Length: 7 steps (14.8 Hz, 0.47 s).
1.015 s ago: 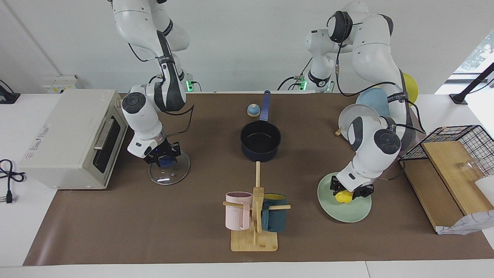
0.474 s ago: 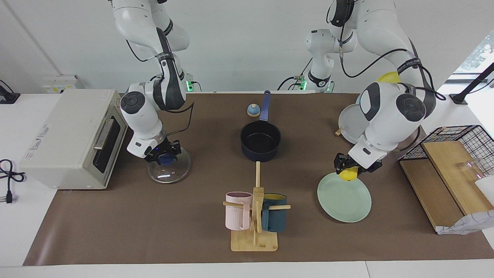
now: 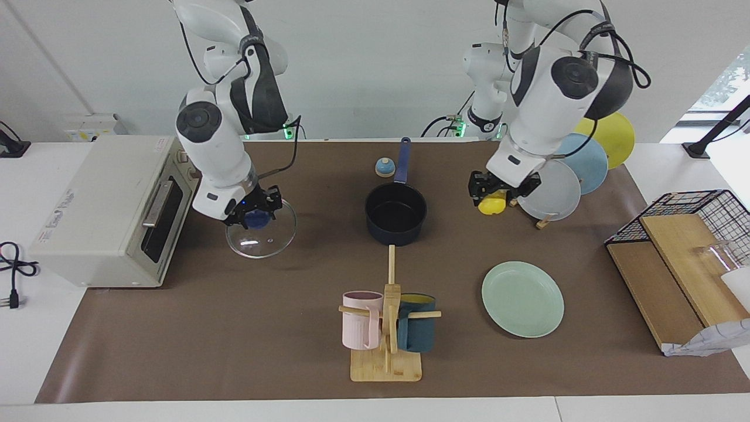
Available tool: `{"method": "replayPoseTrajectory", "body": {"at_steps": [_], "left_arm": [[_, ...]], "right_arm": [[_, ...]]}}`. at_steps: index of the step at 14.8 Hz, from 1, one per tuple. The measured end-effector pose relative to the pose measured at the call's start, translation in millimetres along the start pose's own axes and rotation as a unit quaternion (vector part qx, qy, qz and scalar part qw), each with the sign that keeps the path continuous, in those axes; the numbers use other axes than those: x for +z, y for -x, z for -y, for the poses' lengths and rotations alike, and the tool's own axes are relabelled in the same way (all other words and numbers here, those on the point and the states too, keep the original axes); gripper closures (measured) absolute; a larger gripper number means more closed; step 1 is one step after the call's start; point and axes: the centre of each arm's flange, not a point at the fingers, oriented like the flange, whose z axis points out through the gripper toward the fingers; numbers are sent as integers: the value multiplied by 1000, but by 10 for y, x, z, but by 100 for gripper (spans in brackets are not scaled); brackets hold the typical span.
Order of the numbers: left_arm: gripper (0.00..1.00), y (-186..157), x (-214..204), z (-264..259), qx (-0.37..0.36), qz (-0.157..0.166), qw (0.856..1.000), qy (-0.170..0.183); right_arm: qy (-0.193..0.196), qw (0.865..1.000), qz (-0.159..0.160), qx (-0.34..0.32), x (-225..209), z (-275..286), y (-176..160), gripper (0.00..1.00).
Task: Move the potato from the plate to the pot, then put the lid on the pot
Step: 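Carry the potato with the left gripper over the black saucepan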
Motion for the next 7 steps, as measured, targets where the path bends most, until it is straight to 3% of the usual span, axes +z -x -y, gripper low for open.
{"method": "replayPoseTrajectory", "body": {"at_steps": [3, 7], "left_arm": [[33, 395, 241, -587, -27, -20, 999, 4], [33, 856, 636, -1110, -49, -56, 997, 27]], "right_arm": [[8, 1000, 0, 4, -624, -17, 188, 34], [10, 1000, 3, 8, -681, -47, 230, 34]]}}
